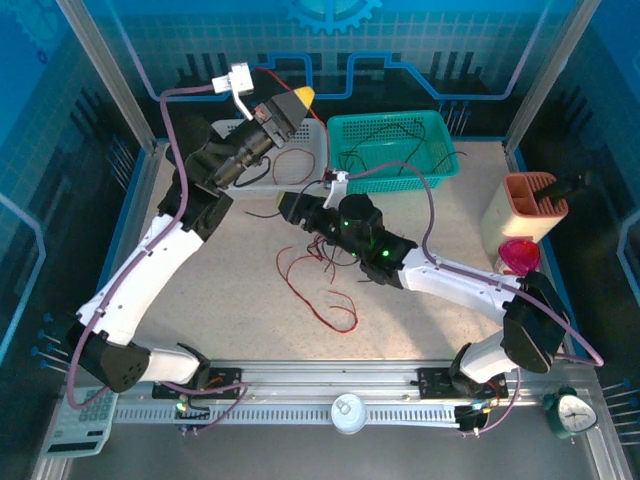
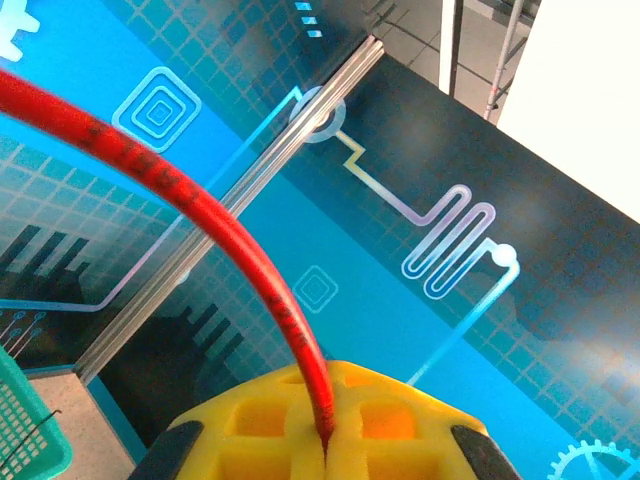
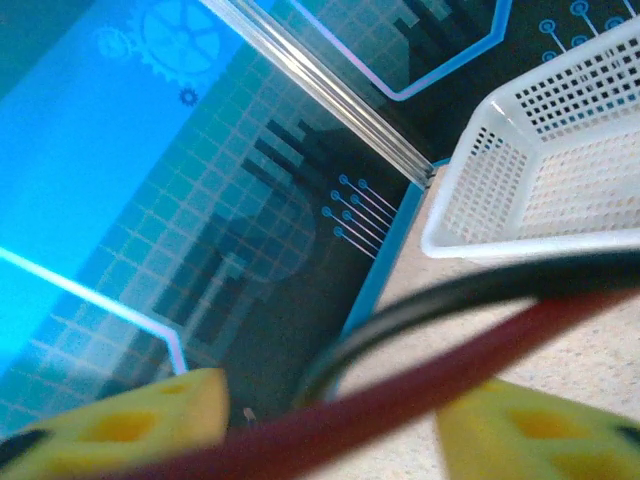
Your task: Untangle the cables
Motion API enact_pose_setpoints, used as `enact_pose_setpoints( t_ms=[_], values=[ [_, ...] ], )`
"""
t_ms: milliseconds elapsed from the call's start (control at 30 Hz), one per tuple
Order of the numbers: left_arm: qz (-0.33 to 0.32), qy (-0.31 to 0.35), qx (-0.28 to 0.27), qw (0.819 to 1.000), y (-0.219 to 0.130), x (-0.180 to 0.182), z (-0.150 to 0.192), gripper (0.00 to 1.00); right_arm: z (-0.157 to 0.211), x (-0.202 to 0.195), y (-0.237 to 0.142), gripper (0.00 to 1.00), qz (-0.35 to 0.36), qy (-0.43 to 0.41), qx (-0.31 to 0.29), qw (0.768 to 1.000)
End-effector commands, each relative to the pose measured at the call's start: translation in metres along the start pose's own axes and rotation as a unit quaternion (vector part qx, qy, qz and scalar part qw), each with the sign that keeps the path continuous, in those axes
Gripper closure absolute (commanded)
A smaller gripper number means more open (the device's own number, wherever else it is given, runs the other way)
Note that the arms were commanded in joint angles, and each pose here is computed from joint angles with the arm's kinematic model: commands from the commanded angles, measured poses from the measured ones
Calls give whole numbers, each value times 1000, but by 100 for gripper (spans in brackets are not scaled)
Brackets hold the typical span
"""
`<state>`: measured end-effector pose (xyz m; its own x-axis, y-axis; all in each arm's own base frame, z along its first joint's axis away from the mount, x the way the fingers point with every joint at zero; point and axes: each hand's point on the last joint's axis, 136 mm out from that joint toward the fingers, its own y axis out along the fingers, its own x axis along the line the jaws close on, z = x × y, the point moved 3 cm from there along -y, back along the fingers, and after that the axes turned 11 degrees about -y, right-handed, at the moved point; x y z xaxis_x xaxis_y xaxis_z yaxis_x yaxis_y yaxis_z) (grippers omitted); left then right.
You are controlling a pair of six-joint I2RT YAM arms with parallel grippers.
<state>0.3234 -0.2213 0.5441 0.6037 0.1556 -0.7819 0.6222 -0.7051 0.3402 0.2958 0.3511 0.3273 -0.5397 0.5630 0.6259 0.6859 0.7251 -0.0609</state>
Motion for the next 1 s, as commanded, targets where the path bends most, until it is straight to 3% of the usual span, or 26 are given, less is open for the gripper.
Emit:
enact_pose_setpoints(
  t_ms=[0,100,167,200,433,700,967],
  values=[
    [26,14,-25,999,-8,-20,-8,100,-21,14,0,59,-13,8,-43,999],
    [26,17,-29,999,-8,-20,-9,100,-21,10,-2,86,-10,6,-39,999],
    [21,31,-35,999,-8,-21,-12,100,-18,8,-5,99,-4,2,-29,1000],
    [21,44,-41,998,-7,-25,-16,100,-15,5,-8,100,-1,-2,-22,1000],
    [-3,134,-85,987,-6,-42,-60,100,0,-40,-42,100,74,-35,35,996],
    [-50,181,-149,971,-15,-28,-118,100,-15,-89,-100,100,153,-52,42,986],
    [-86,211,-177,957,-18,-7,-153,100,-67,-65,-127,100,120,-99,22,988]
  ],
)
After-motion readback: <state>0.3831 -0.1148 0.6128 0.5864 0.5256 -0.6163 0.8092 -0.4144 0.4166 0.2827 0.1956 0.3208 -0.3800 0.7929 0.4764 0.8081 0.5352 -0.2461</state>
